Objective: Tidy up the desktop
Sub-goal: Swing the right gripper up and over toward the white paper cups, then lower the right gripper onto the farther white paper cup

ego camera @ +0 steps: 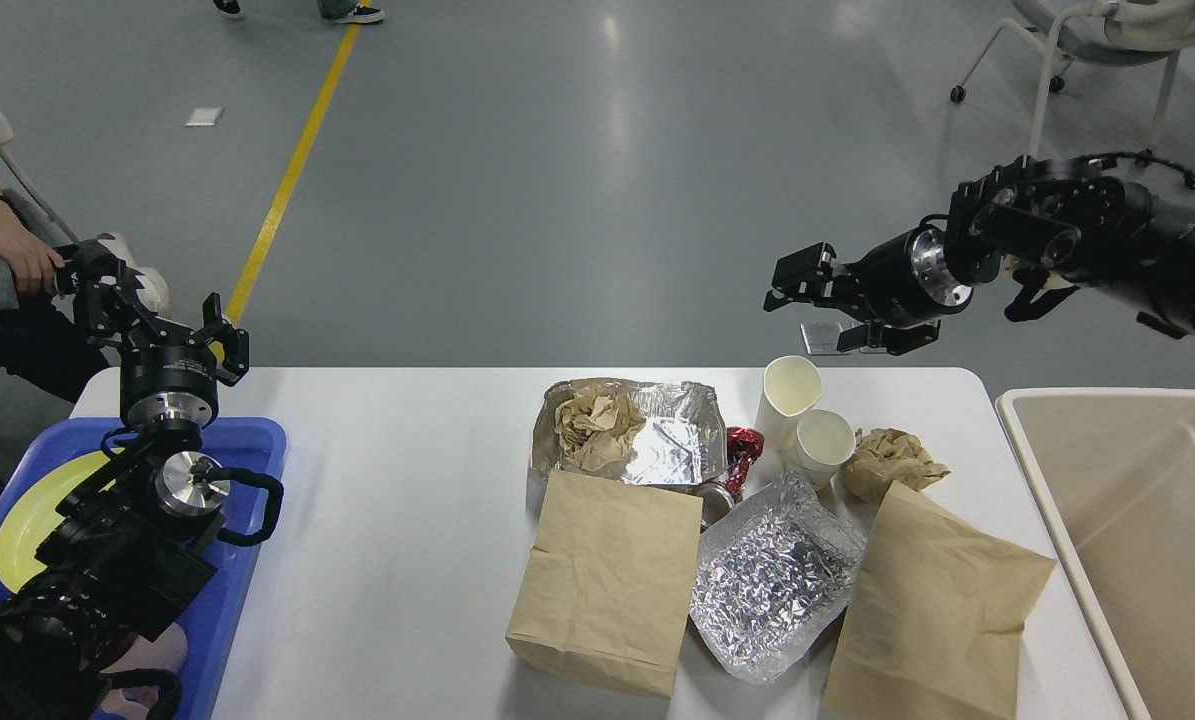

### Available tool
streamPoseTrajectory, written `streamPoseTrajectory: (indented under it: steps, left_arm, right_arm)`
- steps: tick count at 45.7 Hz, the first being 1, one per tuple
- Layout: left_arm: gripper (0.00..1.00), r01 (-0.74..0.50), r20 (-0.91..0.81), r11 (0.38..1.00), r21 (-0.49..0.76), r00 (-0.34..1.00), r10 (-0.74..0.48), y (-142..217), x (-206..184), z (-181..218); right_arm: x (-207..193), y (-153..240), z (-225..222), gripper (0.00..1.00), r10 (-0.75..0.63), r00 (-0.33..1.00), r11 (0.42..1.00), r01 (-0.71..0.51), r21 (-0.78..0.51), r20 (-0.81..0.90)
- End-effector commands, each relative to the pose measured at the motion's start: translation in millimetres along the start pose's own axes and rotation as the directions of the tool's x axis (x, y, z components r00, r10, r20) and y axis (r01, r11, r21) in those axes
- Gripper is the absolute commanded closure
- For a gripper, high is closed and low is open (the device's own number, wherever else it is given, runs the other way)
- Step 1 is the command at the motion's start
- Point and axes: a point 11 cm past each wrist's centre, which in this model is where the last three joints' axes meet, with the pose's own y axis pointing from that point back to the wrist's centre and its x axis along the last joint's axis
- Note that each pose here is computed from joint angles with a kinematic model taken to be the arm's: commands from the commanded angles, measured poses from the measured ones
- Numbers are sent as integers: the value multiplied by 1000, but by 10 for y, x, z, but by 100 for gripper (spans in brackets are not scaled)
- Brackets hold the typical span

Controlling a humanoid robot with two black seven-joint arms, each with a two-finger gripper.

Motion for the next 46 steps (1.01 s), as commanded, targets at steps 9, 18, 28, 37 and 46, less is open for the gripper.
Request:
streamPoseTrajectory:
  steps: [9,18,28,37,46]
  left_arm:
    - [3,0,1,1000,0,1000,0,0,0,1]
    - [3,2,1,1000,0,1000,-2,2,-5,-5]
    - [3,2,1,1000,0,1000,-2,2,-5,-5]
    - [3,2,1,1000,0,1000,-2,2,-5,-5]
    - [3,2,1,1000,0,1000,-2,2,-5,-5]
  right_arm:
    - [29,218,30,0,10,999,997,-13,-72,-43]
    - [-36,-246,542,0,158,987,979,-162,-120,-41]
    - [-255,-660,818,0,272,959,949,-282,-142,-86]
    - [-396,-953,812,0,337,936,930,-348,-114,-105]
    - [-495,-1099,714,1,339,932,931,-352,-94,-128]
